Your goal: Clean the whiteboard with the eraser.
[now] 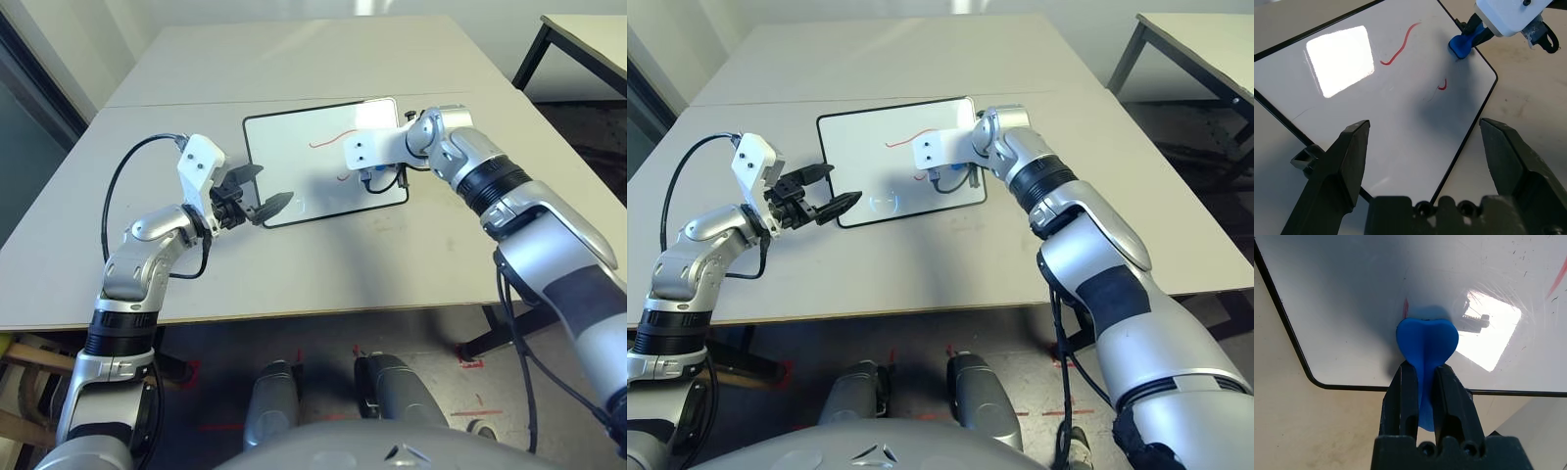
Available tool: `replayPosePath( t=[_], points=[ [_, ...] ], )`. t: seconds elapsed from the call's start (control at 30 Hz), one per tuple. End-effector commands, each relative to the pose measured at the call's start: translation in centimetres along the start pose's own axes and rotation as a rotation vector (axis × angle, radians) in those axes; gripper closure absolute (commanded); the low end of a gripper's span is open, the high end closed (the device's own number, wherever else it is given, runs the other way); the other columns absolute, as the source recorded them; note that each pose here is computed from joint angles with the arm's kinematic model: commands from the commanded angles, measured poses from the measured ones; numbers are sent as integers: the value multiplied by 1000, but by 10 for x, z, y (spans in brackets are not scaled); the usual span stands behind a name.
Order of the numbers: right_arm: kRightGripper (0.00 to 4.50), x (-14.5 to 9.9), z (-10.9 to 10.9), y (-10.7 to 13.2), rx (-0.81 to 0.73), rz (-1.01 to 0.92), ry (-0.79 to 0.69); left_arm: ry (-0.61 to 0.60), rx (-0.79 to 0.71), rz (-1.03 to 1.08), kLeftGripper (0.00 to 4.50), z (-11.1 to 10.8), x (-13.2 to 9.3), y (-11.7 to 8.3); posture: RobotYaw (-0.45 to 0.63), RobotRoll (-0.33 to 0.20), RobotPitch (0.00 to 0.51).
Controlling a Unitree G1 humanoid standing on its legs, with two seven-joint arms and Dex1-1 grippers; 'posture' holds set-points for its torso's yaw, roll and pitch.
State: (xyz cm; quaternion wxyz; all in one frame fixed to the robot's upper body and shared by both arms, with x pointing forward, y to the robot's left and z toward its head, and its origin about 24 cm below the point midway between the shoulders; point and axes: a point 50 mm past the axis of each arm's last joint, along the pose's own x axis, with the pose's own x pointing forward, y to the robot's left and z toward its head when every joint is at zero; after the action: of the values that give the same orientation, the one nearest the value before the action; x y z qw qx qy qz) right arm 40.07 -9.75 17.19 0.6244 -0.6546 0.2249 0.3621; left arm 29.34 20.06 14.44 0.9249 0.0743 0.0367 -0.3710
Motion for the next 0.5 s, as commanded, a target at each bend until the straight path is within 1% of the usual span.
replayPosePath(
  t=[0.03, 0.2, 0.33, 0.5],
  points=[
    [4303, 12, -2, 17, 3, 68, 12, 6, 13, -7, 0, 3, 1, 0, -41, 0, 60],
    [4304, 13, 7, 19, -5, 73, -26, 9, 15, -6, 0, 4, 0, 0, -39, 0, 61],
    [4304, 14, 19, 22, -17, 83, -63, 9, 17, -4, 0, 5, 0, 0, -36, 0, 61],
    [4305, 13, 27, 22, -19, 77, -88, 12, 18, -2, 0, 6, -1, 1, -35, 0, 61]
  ],
)
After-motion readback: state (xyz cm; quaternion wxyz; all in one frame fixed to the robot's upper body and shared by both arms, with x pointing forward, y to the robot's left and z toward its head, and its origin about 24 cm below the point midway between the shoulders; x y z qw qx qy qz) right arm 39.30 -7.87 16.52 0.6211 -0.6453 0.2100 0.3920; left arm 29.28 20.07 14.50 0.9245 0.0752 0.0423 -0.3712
